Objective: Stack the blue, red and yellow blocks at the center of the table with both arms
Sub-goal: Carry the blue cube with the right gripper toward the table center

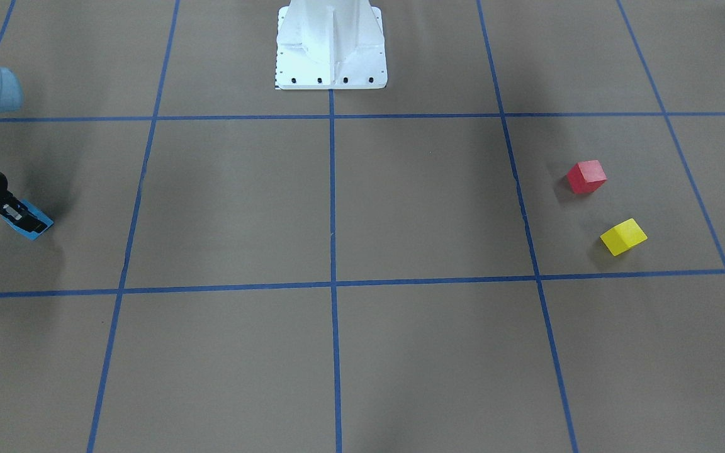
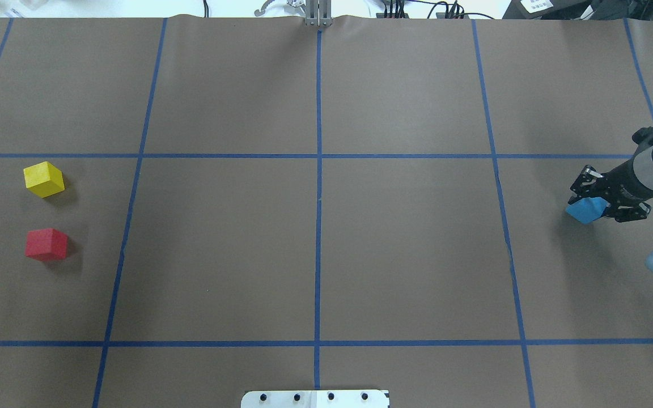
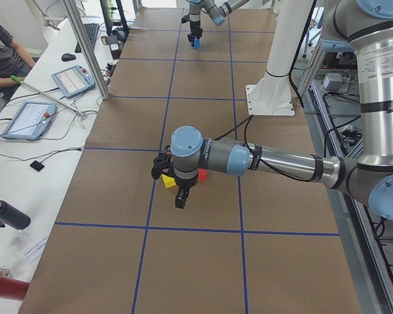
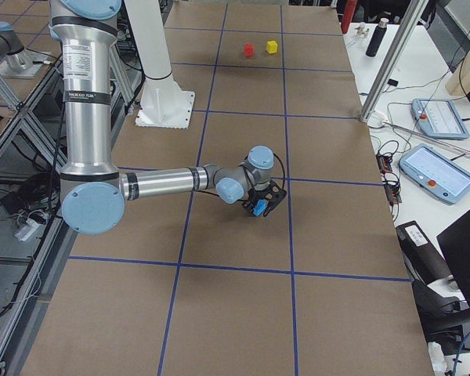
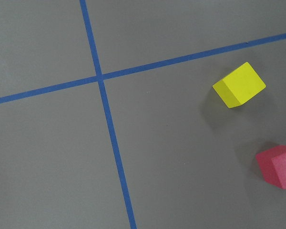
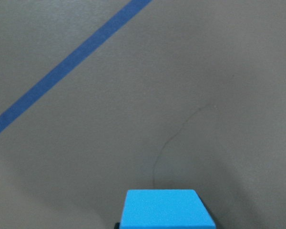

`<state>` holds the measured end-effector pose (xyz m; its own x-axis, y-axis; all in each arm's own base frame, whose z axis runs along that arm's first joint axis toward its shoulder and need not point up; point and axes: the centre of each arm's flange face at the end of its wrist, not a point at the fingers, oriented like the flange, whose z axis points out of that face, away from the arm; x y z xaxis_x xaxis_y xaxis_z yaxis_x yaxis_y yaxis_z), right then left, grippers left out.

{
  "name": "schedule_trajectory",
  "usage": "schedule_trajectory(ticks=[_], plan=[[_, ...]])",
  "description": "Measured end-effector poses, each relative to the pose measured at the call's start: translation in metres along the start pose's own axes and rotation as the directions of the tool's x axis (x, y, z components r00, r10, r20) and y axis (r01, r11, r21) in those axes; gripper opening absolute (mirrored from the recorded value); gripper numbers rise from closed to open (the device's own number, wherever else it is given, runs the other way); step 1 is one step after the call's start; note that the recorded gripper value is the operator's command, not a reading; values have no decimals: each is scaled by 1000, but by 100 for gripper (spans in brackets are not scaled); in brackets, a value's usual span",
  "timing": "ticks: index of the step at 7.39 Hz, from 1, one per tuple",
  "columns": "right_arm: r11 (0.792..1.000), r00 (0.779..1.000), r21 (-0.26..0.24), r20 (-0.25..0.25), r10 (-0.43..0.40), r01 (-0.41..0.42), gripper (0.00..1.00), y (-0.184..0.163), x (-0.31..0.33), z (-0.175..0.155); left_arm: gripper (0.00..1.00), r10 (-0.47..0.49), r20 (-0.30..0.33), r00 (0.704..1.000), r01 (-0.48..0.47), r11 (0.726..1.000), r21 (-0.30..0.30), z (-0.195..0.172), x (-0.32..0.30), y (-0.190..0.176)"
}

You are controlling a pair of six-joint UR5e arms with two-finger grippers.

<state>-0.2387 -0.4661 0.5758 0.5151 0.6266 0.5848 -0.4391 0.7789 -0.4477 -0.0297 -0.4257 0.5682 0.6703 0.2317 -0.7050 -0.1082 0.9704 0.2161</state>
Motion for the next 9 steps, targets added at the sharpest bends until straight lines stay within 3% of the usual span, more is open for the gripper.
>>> schedule_trajectory(ticks=[2,4,5,7,9], plan=[[997,996,-18,52,-69,70,0,26,-55,-8,100,-1,0,1000,1,1000,0,0,0,0],[987,985,-49,82,-149,153,0,74,-154,-16,100,-5,-1,1000,5,1000,-6,3,-2,0],[976,975,-58,91,-204,210,0,108,-206,-22,100,-7,-1,1000,7,1000,-8,4,-3,-1],[938,933,-35,116,-340,346,0,176,-289,-31,100,-7,0,1000,7,1000,-9,5,-3,-4],[913,909,4,91,-407,409,0,245,-368,-22,100,-31,-1,1000,31,999,-8,4,-3,-5]])
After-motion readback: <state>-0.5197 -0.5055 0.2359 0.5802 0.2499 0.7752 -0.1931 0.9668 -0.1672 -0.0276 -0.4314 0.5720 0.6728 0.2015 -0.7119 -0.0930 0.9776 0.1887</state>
